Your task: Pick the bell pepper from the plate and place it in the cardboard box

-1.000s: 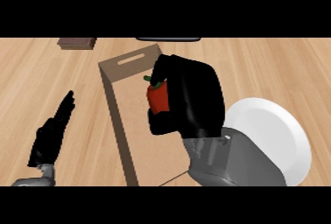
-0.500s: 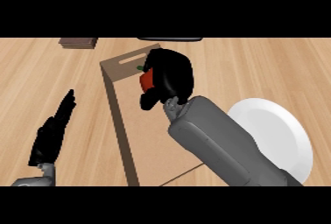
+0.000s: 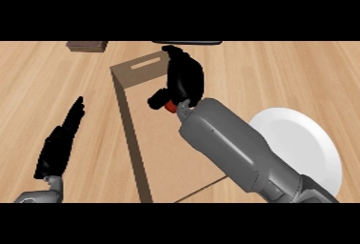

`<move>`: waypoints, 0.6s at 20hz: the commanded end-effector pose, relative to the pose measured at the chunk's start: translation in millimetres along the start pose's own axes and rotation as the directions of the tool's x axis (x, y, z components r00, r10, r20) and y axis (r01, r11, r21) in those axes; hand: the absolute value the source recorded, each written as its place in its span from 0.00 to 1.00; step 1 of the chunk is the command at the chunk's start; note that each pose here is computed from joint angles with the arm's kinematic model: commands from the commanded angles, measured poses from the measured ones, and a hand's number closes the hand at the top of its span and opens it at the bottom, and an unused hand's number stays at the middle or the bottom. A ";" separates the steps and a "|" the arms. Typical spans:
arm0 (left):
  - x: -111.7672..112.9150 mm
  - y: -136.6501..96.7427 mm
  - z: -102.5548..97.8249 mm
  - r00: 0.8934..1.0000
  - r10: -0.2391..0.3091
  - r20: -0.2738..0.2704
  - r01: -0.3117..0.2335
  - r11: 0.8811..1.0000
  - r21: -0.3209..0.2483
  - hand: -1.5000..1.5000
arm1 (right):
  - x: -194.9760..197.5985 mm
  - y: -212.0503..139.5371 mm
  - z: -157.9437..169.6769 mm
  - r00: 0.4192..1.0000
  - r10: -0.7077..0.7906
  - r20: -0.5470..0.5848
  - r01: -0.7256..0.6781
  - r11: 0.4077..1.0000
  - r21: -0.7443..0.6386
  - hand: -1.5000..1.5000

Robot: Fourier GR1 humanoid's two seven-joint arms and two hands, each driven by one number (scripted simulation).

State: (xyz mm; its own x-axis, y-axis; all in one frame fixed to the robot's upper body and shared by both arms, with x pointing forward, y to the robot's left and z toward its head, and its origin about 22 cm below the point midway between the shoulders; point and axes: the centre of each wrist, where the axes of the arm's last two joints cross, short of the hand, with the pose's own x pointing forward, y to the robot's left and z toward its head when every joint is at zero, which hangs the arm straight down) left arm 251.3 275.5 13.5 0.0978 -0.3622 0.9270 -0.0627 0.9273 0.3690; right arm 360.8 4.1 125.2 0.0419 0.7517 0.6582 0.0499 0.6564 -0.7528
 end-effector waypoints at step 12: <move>-5.3 14.5 13.0 1.000 0.012 -0.021 -0.012 1.000 0.022 0.50 | -27.8 -57.8 -11.3 0.825 -0.549 0.135 0.555 0.742 -0.375 0.00</move>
State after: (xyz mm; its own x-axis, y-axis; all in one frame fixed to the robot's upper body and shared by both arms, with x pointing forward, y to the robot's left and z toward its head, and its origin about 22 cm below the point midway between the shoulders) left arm 241.2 286.7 11.3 0.1164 -0.3576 0.9266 -0.0877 0.9256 0.3682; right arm 368.7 -38.7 142.2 -0.0863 0.3794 0.9212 0.3410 0.8801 -0.3305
